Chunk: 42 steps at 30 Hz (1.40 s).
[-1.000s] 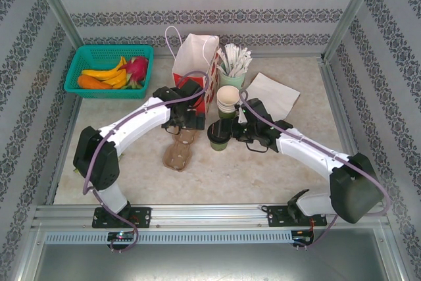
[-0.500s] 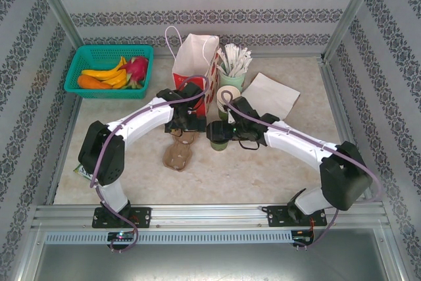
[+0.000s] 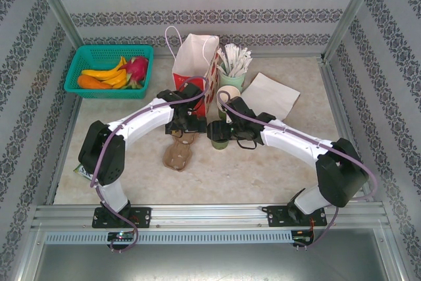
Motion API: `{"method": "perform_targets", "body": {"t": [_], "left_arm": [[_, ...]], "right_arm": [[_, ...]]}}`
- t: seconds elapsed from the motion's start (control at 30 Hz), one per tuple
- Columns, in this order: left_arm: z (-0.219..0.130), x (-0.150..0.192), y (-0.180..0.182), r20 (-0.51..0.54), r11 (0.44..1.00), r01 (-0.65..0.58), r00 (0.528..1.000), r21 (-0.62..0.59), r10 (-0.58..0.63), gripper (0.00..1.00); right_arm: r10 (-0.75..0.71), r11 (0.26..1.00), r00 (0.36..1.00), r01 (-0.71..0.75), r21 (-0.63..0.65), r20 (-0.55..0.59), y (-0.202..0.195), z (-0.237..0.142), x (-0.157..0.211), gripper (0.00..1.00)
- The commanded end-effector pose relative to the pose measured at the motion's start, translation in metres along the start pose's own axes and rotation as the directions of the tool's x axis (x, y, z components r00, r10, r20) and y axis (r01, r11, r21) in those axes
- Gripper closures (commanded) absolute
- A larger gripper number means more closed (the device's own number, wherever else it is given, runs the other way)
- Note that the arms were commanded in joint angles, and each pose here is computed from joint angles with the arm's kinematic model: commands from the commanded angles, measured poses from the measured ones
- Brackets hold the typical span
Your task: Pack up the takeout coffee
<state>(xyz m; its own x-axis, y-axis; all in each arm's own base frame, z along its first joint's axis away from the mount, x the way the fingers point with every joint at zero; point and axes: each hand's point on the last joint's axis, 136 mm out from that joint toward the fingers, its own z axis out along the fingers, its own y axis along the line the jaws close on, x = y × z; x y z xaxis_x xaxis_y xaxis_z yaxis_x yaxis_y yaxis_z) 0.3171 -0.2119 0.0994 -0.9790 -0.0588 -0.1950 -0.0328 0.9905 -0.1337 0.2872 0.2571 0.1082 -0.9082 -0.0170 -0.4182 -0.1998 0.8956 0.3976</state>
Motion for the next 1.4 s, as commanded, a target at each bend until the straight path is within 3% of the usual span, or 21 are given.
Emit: {"method": "perform_targets", "body": {"t": [0.0,0.37,0.7,1.07,1.37], "left_arm": [[0.005,-0.002,0.0,-0.003,1.0,0.025,1.0,0.014,-0.025,0.0],[-0.019,-0.017,-0.01,0.143,0.993,0.017,0.989,0.115,-0.033,0.0],[-0.053,-0.033,-0.001,0.346,0.985,0.033,0.934,0.172,-0.091,0.0],[-0.083,-0.034,0.031,0.489,0.981,0.125,0.853,0.152,-0.184,0.0],[-0.095,-0.025,0.065,0.553,0.961,0.251,0.788,0.113,-0.271,0.0]], "right_arm": [[0.012,0.996,0.993,-0.002,0.09,-0.115,-0.026,0.017,0.037,0.19],[0.012,0.992,0.993,0.002,0.125,-0.113,-0.032,-0.017,0.04,0.23],[0.139,0.979,0.982,-0.116,0.167,-0.129,-0.076,-0.055,0.062,0.24],[0.337,0.911,0.941,-0.334,0.24,0.032,-0.142,-0.071,0.033,0.24],[0.4,0.869,0.896,-0.438,0.232,0.193,-0.173,-0.066,-0.009,0.24]]}}
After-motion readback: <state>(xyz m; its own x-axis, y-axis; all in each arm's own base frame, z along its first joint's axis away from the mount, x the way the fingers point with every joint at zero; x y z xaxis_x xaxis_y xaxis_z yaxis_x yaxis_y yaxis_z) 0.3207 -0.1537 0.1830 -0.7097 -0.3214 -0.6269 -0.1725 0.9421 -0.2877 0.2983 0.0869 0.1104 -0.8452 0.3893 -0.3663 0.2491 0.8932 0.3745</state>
